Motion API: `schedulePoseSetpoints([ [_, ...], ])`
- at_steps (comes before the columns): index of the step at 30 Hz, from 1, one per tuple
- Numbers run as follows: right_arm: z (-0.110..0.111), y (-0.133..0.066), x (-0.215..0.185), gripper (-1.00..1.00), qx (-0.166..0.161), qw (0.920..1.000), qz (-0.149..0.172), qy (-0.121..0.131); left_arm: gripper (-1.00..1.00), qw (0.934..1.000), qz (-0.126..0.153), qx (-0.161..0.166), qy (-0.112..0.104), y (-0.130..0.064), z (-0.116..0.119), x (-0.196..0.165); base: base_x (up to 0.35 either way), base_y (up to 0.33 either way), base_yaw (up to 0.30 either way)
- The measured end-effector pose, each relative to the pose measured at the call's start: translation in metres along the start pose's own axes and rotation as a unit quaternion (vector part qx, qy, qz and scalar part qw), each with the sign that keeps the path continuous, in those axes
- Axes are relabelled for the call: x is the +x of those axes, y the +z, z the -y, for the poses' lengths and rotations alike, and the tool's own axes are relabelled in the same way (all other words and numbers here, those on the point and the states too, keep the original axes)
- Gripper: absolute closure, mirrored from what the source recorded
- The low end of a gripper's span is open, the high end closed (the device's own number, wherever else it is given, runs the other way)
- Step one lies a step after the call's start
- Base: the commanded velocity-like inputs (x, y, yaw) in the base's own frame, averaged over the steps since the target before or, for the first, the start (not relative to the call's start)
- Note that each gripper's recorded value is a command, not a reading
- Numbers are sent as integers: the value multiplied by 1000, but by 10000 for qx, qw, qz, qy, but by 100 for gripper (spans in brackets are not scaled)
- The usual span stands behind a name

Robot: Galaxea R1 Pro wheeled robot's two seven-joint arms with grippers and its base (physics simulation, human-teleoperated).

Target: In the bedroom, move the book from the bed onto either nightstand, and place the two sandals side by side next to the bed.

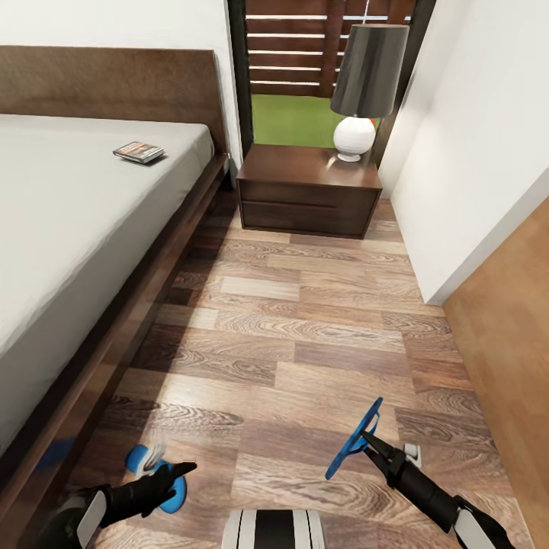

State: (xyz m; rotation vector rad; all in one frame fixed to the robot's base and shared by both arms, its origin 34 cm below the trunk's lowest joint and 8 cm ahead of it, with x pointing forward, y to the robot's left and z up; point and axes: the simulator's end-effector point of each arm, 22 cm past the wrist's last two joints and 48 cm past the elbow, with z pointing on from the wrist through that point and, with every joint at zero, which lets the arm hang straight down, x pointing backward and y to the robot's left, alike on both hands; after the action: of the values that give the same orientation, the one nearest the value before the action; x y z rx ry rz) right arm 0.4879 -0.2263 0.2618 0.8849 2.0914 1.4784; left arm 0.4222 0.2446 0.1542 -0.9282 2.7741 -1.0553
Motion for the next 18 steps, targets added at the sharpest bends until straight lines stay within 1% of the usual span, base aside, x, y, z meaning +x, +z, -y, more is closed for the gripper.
schedulePoseSetpoints([
  [3, 1, -1, 0, 100, 19, 10000, 8, 11, -100, 10000, -59, -45, -32, 1, -7, 11, 0, 0, 0],
  [10, 5, -2, 2, 100, 68, 10000, 3, 41, -100, 10000, -69, -49, -34, 1, -7, 13, 0, 5, 0],
  [18, 6, -2, 3, 100, 85, 9999, -5, 53, -100, 10000, -72, -45, -38, 2, -7, 14, 0, 55, 0],
])
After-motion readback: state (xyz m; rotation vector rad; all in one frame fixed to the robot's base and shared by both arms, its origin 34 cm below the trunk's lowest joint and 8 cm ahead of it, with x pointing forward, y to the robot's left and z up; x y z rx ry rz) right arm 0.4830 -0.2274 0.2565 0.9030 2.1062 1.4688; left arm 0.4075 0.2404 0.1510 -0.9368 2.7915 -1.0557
